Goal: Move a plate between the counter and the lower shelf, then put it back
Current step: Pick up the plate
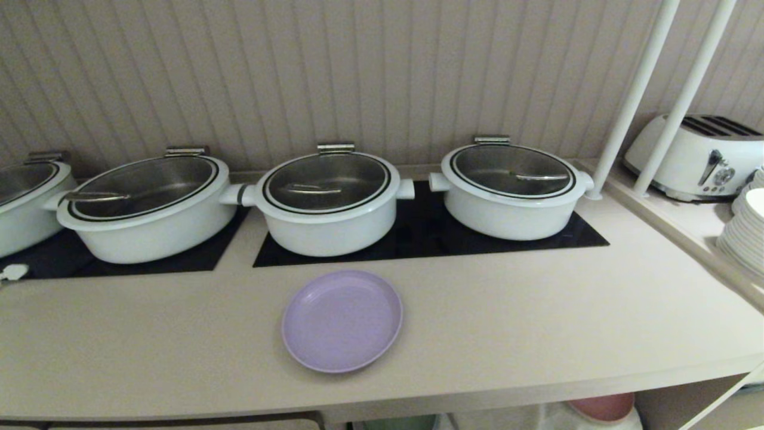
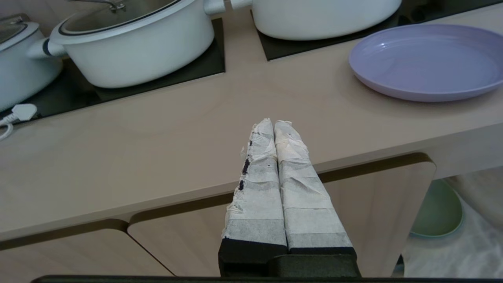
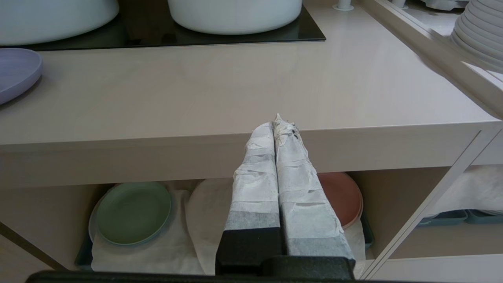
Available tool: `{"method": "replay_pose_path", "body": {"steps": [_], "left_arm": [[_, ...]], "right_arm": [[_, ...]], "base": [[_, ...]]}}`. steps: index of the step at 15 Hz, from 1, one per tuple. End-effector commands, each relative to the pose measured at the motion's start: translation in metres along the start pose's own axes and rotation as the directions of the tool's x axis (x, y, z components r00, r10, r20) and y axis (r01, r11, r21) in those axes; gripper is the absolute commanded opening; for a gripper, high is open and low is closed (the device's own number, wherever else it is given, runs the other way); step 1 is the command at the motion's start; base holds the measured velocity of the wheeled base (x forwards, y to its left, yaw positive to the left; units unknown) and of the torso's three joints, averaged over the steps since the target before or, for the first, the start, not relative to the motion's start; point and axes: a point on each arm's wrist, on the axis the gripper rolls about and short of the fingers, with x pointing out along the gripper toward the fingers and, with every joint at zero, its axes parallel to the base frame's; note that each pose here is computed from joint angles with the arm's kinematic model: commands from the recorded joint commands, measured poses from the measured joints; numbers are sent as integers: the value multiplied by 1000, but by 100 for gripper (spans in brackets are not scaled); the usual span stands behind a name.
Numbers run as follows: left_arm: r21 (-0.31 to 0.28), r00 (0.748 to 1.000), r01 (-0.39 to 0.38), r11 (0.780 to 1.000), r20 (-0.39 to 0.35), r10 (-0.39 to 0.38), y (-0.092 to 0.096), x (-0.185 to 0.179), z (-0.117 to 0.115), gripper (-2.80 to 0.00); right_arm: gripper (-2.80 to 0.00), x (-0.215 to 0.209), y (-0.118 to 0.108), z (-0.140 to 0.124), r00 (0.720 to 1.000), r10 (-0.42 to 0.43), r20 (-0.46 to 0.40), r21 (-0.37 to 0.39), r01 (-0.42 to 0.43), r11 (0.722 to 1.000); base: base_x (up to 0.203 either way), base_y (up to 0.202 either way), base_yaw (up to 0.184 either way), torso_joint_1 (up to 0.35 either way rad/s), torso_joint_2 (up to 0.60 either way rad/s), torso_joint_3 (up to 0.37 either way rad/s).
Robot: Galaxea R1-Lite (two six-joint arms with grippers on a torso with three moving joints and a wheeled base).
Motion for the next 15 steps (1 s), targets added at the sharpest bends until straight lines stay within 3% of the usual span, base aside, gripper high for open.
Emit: {"method": "replay_pose_path", "body": {"steps": [1,6,9,15], "left_arm": [[-10,1000,2,1000,1,-2,0,0,0,-280],[-26,1000,1,1000,1,-1,0,0,0,-280],[-147,1000,-16,989,-10,14,0,0,-2,-280],[-171,1000,-19,985,-14,17,0,1,-3,-280]], "right_arm": [[-280,0,0,0,1000,1,-1,0,-1,1000],[-280,0,0,0,1000,1,-1,0,-1,1000],[-280,0,0,0,1000,1,-1,0,-1,1000],[-280,0,0,0,1000,1,-1,0,-1,1000]], "base": [[0,0,0,0,0,0],[0,0,0,0,0,0],[0,0,0,0,0,0],[0,0,0,0,0,0]]}}
